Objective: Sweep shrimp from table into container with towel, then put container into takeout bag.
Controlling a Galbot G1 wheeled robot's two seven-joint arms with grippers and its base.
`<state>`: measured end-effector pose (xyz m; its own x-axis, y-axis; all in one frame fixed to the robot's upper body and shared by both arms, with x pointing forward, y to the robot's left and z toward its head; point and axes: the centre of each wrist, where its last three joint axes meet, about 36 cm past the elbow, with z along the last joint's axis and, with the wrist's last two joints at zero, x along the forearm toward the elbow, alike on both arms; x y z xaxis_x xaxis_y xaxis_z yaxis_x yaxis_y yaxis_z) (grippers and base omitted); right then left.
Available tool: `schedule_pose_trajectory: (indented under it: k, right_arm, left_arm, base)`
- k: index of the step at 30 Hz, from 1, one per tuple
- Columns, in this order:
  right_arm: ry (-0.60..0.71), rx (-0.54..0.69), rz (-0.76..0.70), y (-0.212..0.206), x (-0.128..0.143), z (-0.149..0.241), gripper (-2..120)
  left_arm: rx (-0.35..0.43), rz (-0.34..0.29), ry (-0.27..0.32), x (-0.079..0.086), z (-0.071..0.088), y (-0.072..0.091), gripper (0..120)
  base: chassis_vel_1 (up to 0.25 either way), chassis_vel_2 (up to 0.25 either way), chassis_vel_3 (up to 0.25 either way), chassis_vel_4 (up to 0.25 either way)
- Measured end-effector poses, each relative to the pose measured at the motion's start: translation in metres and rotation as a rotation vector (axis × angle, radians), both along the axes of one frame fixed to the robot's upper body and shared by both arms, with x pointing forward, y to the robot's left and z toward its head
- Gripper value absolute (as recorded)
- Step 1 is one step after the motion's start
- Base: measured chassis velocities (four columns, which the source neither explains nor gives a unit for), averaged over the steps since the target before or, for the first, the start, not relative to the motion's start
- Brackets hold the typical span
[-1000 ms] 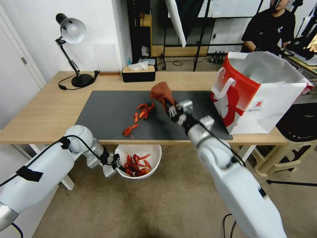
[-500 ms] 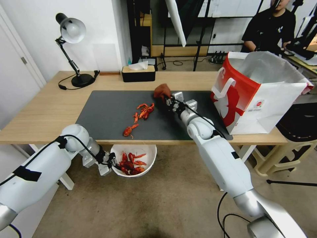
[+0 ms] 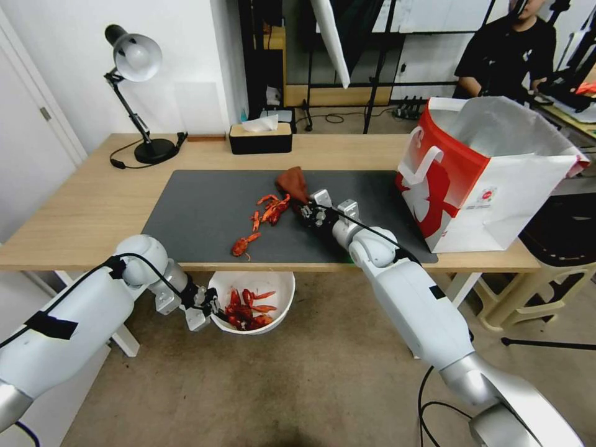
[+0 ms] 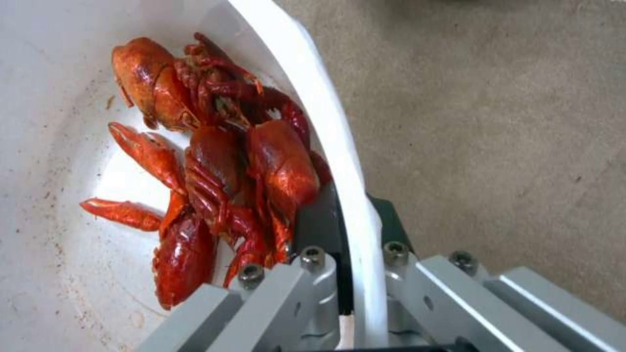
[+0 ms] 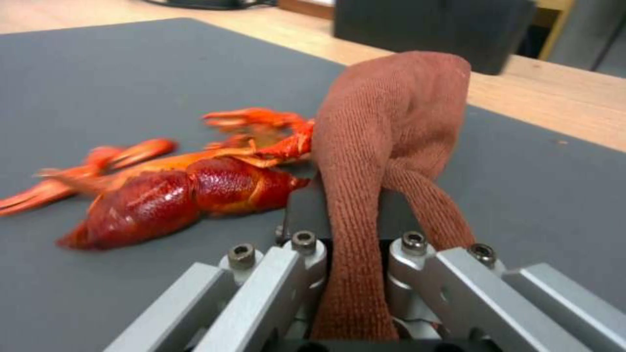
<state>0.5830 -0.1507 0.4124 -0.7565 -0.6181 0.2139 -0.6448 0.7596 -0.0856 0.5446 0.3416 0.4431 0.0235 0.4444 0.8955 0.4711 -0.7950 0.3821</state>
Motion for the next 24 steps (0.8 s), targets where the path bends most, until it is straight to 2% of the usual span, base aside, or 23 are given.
schedule_pose_trajectory:
  k: [10, 24]
  right_arm:
    - [-0.005, -0.008, 0.082, -0.002, -0.006, -0.004, 4]
    - [0.013, -0.011, 0.263, -0.007, -0.002, -0.010, 4]
  left_arm:
    - [0.000, 0.009, 0.001, 0.000, 0.004, 0.006, 0]
    - [0.003, 0.043, -0.006, -0.002, 0.011, 0.025, 0]
  base:
    - [0.000, 0.000, 0.000, 0.000]
    - [0.000, 0.000, 0.000, 0.000]
